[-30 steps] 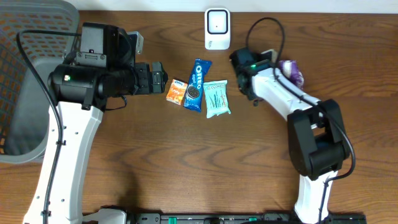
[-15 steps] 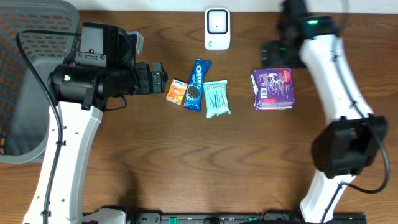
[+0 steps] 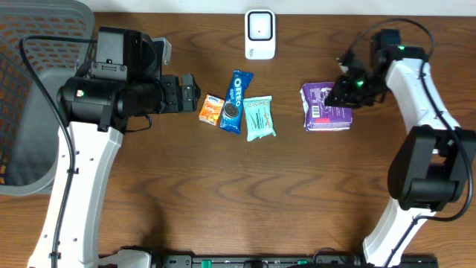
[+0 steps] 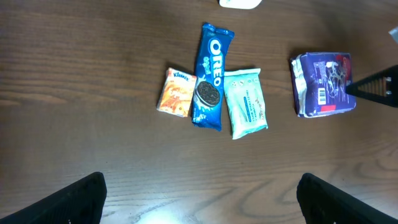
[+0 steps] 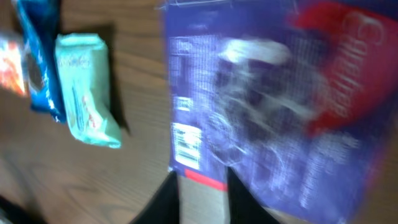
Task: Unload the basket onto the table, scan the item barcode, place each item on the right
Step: 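Regrasp the red-purple pack and push it further right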
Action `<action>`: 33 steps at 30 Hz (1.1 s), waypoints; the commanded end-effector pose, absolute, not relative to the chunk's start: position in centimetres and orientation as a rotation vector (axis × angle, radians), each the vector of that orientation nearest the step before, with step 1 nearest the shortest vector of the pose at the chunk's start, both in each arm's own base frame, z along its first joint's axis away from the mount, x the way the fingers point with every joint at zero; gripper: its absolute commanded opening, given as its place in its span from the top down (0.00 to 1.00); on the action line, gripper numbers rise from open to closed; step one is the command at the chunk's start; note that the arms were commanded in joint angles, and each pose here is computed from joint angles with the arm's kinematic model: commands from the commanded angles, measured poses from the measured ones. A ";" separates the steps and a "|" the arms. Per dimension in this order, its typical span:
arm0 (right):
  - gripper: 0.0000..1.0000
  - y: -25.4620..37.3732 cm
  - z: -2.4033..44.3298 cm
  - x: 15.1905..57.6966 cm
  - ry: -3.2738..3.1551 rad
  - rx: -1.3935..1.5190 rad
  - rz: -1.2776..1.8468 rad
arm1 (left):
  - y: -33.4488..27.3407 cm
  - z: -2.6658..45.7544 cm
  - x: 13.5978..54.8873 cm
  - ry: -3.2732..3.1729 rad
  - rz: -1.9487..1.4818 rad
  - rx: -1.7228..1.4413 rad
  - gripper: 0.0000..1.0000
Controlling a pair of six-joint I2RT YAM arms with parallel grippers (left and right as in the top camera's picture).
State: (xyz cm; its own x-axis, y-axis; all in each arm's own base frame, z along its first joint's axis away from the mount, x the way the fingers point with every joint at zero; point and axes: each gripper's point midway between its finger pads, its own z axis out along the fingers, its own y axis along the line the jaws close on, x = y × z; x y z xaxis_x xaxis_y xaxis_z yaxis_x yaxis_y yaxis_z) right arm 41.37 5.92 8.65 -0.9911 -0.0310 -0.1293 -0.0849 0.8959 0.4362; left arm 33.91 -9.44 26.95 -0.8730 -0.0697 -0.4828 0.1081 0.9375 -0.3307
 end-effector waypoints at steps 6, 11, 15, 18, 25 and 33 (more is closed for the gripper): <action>0.93 11.0 7.8 41.8 2.949 -0.220 0.530 | -9.2 26.8 34.0 2.594 -0.467 0.017 0.02; 0.97 10.8 5.2 42.7 2.940 -0.080 0.238 | -9.2 26.8 34.0 2.594 -0.467 0.017 0.02; 0.99 10.7 2.9 42.8 2.911 0.001 0.254 | -9.2 26.8 33.9 2.594 -0.467 0.017 0.02; 0.99 9.8 2.1 43.0 2.889 0.010 0.177 | -9.2 26.8 34.0 2.594 -0.467 0.017 0.02; 0.98 4.2 2.5 43.8 2.846 0.114 -0.191 | -9.2 26.8 34.0 2.594 -0.467 0.017 0.02; 0.95 2.8 7.1 45.5 2.821 0.119 -0.222 | -9.2 26.8 33.9 2.594 -0.467 0.017 0.02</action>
State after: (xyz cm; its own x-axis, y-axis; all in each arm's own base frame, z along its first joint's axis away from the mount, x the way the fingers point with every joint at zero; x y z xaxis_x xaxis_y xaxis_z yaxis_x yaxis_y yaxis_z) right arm 43.57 3.51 4.05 -0.9675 0.0613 -0.2453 0.0929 0.9885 -0.1193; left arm 33.92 -9.44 26.95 -0.8728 -0.0697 -0.4831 0.1082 0.9375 -0.3307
